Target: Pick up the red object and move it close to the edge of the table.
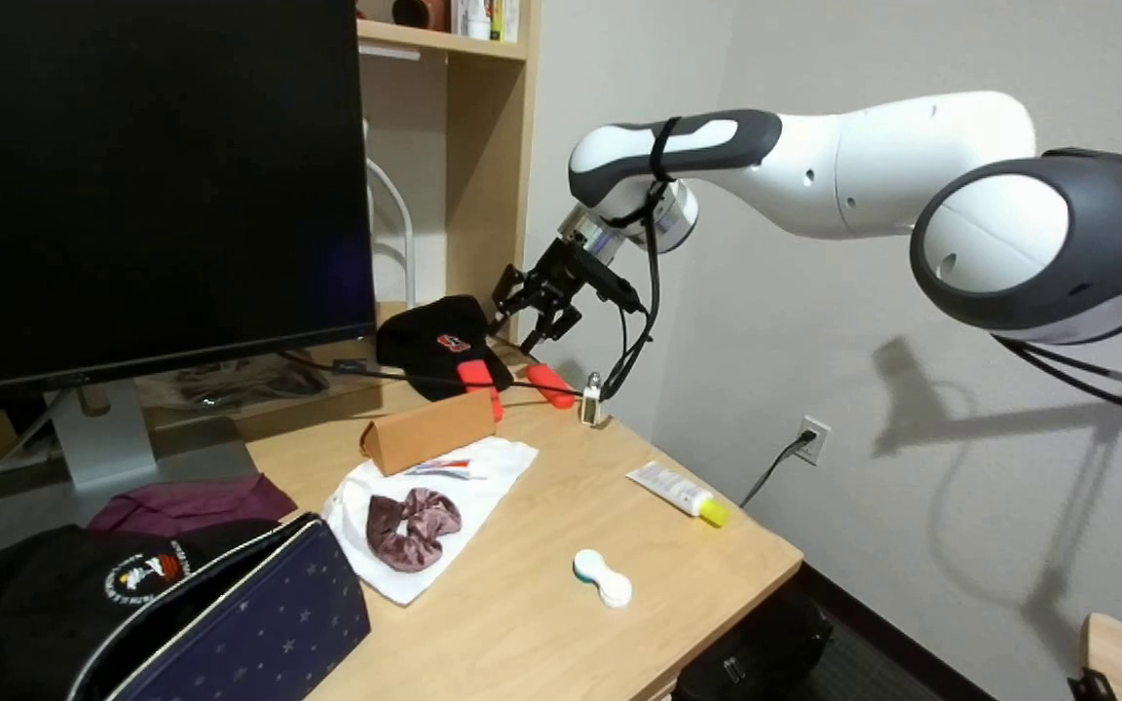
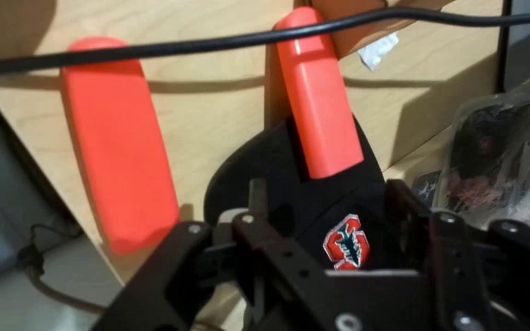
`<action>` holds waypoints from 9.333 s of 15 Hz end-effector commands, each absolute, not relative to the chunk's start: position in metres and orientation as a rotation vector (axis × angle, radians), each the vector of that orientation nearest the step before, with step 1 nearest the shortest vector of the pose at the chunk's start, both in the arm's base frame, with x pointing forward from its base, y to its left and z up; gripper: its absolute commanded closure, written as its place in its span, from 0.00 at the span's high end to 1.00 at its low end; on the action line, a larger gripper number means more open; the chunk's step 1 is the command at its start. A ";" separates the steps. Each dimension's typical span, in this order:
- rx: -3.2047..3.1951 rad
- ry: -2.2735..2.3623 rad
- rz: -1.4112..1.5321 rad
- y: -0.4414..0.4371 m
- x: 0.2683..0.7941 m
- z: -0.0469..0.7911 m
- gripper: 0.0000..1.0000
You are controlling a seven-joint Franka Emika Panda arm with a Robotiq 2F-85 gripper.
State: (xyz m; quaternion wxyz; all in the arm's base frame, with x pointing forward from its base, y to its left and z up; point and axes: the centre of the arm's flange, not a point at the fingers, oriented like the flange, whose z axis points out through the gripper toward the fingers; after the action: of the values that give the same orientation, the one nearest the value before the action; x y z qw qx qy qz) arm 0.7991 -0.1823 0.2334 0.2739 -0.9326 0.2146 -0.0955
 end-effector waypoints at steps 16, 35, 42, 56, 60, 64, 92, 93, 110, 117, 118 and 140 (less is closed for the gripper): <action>-2.900 0.638 -0.283 -0.090 0.817 0.223 1.00; -3.094 0.523 -0.274 -0.059 0.829 0.190 0.60; -3.097 0.519 -0.270 -0.057 0.827 0.188 0.21; -3.050 0.534 -0.484 -0.089 0.776 0.340 0.21; -3.073 0.453 -0.441 -0.084 0.748 0.376 0.21; -3.101 0.378 -0.434 -0.081 0.731 0.394 0.21; -3.090 0.129 -0.275 -0.044 0.704 0.396 0.21; -3.083 0.140 -0.258 -0.043 0.696 0.393 0.21; -3.152 0.142 -0.068 -0.049 0.602 0.193 0.21; -3.161 0.131 -0.081 -0.049 0.591 0.156 0.21; -3.162 0.127 -0.073 -0.048 0.590 0.158 0.21; -3.104 0.156 -0.164 -0.025 0.518 0.229 0.21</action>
State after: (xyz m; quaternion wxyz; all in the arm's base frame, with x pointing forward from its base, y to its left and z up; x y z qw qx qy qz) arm 0.5210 -0.0270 0.2130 0.0058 -0.9944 0.0483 -0.0941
